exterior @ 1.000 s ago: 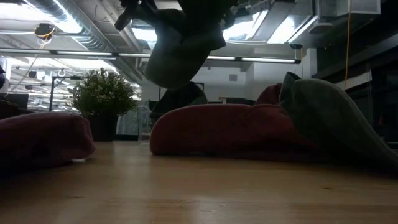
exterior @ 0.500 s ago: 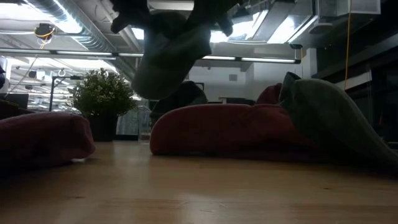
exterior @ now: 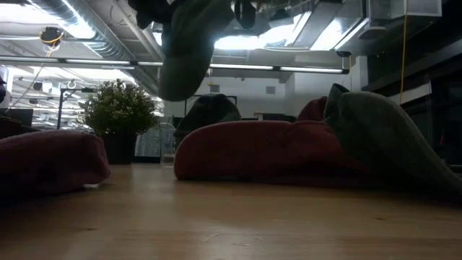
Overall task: Pick & Place hat
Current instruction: Put the top gray cap on the gray cap into the left transparent bin
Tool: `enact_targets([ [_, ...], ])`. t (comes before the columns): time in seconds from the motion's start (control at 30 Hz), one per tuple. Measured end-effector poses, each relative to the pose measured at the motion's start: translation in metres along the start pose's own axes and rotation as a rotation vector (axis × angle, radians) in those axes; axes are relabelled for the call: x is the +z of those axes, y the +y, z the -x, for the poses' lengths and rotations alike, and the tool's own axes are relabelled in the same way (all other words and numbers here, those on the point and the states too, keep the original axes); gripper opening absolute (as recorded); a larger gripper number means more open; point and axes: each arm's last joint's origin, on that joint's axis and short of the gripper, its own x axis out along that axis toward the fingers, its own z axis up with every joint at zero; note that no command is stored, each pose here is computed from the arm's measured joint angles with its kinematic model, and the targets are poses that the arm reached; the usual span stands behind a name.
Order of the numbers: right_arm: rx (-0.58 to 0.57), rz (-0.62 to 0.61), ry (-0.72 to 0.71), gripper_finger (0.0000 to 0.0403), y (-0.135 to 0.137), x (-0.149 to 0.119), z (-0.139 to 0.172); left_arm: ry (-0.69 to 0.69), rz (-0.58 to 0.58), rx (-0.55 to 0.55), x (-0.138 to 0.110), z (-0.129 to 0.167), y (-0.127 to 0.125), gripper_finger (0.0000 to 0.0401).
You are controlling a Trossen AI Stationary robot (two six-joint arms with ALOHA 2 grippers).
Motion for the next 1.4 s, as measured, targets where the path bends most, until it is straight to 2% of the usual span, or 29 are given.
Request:
enact_targets([
  [0.2,0.120,-0.074,0.032,0.0004,0.004,0.002,0.001,-0.057,-0.107,-0.009,0.001,0.017,0.001,0.0019],
  [0.53,0.310,-0.098,-0.093,0.0003,0.012,0.022,0.006,-0.150,-0.245,-0.072,0.002,0.038,-0.001,0.0027],
  [0.67,0.358,-0.106,-0.099,0.0003,0.013,0.026,0.009,-0.177,-0.254,-0.103,0.003,0.042,-0.002,0.0056],
  [0.83,0.404,-0.094,-0.106,0.0003,0.020,0.030,0.017,-0.182,-0.286,-0.056,0.002,0.046,0.000,0.0119],
  [0.97,0.387,-0.100,-0.105,0.0003,0.019,0.033,0.024,-0.190,-0.293,0.047,0.002,0.051,0.003,0.0175],
  [1.1,0.326,-0.113,-0.133,0.0003,0.016,0.037,0.034,-0.264,-0.277,0.066,0.006,0.058,0.003,0.0216],
  [1.23,0.169,-0.136,-0.171,0.0006,0.005,0.038,0.037,-0.367,-0.272,0.020,0.014,0.064,0.001,0.0231],
  [1.4,-0.015,-0.118,-0.246,0.0007,-0.008,0.039,0.038,-0.404,-0.243,-0.030,0.019,0.060,-0.001,0.0230],
])
